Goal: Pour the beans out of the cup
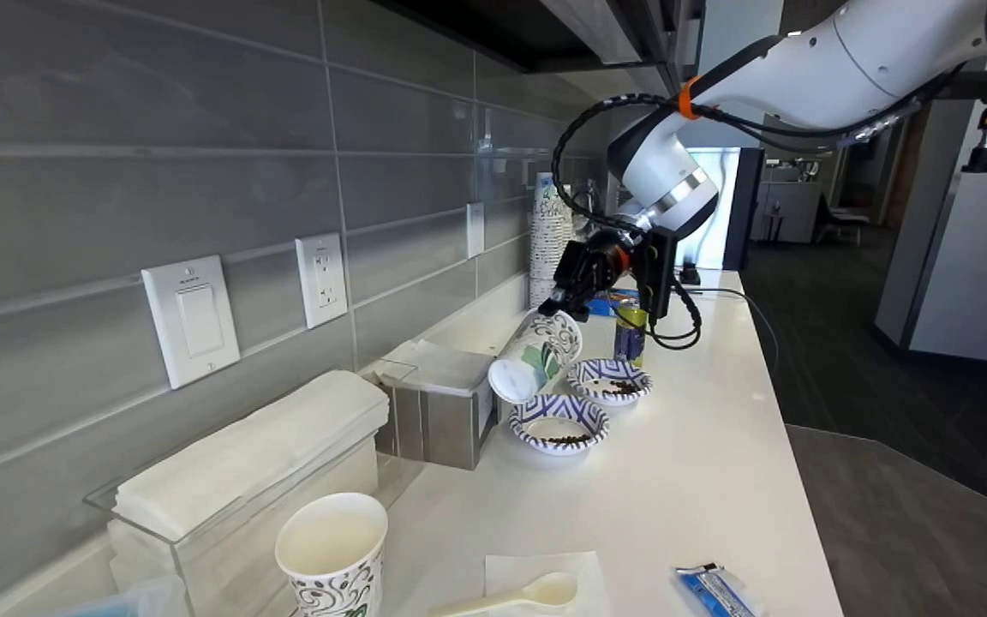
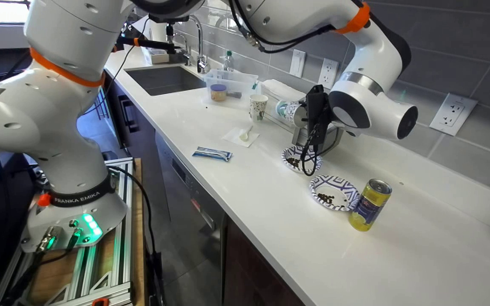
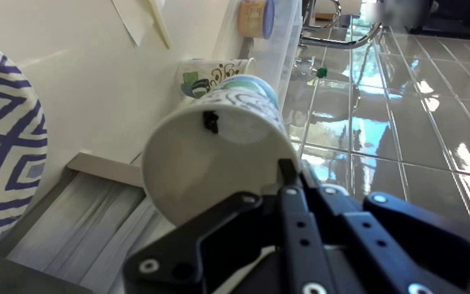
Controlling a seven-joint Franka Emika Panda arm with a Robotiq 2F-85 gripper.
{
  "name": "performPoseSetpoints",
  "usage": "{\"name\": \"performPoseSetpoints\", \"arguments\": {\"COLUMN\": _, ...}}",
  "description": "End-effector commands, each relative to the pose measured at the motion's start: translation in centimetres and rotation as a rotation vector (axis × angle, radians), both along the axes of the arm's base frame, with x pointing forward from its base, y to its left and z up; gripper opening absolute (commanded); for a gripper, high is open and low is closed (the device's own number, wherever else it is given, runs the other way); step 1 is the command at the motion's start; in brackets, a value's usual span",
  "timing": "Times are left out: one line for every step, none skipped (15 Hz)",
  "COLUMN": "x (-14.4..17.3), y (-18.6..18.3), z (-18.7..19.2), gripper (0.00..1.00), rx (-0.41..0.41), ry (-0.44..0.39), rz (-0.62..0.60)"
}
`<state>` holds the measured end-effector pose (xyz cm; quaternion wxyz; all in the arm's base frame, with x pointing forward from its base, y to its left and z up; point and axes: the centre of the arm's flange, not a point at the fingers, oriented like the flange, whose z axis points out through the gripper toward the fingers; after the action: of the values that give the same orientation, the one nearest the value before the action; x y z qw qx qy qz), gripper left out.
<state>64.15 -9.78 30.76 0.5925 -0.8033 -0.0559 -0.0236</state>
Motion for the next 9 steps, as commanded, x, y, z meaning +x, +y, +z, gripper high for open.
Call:
{"name": "performPoseSetpoints", "arguments": {"x": 2.0, "y": -0.1, "z": -1.7, "gripper": 0.01, "rx": 0.097, "ry": -0.015, "rz": 0.006}}
{"name": "performPoseSetpoints", "arguments": {"x": 2.1, "y": 0.0, "z": -2.0, "gripper": 0.01, "rx": 0.115, "ry": -0.016, "rz": 0.006}}
{"name": "performPoseSetpoints", "arguments": {"x": 2.0, "y": 0.0, "z": -2.3, "gripper": 0.01, "rx": 0.159, "ry": -0.019, "rz": 0.011}}
{"name": "performPoseSetpoints", "arguments": {"x": 2.1, "y": 0.1, "z": -2.6, "gripper": 0.01, "rx": 0.182, "ry": -0.023, "rz": 0.013}}
{"name": "performPoseSetpoints", "arguments": {"x": 2.0, "y": 0.2, "z": -3.1, "gripper": 0.01, "rx": 0.2, "ry": -0.019, "rz": 0.012}}
{"name": "performPoseSetpoints", "arguments": {"x": 2.0, "y": 0.1, "z": -3.4, "gripper": 0.01, "rx": 0.211, "ry": -0.016, "rz": 0.01}}
{"name": "performPoseSetpoints", "arguments": {"x": 2.0, "y": -0.1, "z": -3.7, "gripper": 0.01, "rx": 0.219, "ry": -0.014, "rz": 0.007}}
{"name": "performPoseSetpoints", "arguments": {"x": 1.9, "y": -0.3, "z": -3.9, "gripper": 0.01, "rx": 0.232, "ry": -0.013, "rz": 0.006}}
{"name": "performPoseSetpoints", "arguments": {"x": 1.9, "y": -0.5, "z": -4.1, "gripper": 0.01, "rx": 0.241, "ry": -0.014, "rz": 0.0}}
